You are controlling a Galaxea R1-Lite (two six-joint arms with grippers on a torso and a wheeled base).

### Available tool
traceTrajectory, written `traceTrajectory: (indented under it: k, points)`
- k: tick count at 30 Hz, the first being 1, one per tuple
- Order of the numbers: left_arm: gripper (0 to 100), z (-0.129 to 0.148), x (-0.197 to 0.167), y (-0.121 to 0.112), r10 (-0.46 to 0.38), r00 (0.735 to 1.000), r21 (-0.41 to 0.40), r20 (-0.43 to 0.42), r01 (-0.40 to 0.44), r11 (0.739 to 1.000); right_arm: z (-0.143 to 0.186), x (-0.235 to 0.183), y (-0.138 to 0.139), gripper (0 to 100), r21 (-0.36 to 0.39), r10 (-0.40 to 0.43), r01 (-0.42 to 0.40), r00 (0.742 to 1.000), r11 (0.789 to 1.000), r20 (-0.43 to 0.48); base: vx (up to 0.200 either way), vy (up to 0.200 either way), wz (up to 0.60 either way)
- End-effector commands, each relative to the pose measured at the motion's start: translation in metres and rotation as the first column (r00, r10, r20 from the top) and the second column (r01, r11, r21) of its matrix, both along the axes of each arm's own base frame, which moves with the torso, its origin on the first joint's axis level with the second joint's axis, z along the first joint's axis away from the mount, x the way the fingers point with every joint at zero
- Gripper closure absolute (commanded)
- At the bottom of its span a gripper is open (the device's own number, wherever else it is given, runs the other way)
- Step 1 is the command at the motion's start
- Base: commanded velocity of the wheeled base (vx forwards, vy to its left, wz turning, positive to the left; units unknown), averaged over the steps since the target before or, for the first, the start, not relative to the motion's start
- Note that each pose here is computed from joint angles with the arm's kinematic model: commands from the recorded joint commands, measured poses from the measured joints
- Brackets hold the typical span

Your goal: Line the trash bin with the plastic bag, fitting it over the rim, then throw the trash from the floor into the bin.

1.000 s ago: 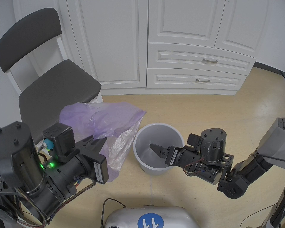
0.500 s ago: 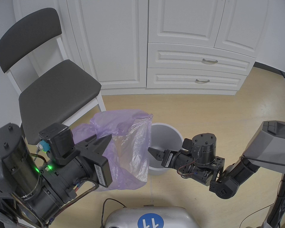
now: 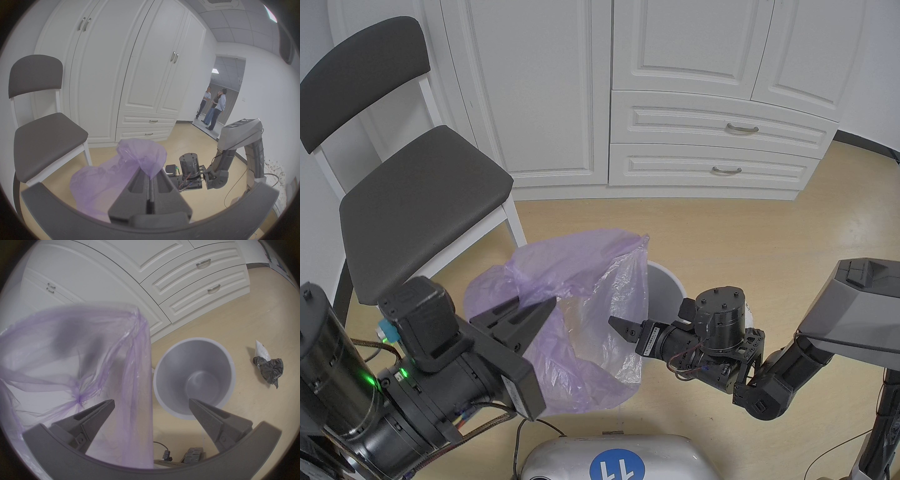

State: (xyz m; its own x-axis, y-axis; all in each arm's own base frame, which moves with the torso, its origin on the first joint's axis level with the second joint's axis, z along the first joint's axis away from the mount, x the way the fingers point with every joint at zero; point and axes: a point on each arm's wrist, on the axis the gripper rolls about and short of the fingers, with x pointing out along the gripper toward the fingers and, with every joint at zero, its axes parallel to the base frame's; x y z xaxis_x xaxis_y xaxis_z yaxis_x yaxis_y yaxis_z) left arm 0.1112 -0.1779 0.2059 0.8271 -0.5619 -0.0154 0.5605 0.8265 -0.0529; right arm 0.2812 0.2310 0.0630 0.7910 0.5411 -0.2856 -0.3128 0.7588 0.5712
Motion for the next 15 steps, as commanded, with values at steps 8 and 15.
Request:
traceTrajectory:
  k: [8, 15]
  points:
    - [100, -0.006, -0.001, -0.001, -0.006, 1.000, 0.022, -0.011, 0.006, 1.000, -0.002, 0.000, 0.001, 100, 0.024, 0.000, 0.000, 1.000, 1.000, 0.027, 0.000, 0.000, 0.00]
    - [100, -0.014, 0.013, 0.000, 0.058, 0.998, 0.084, -0.027, -0.056, 0.995, 0.003, 0.001, -0.002, 100, 0.036, -0.014, 0.012, 0.999, 0.999, 0.047, 0.000, 0.000, 0.00]
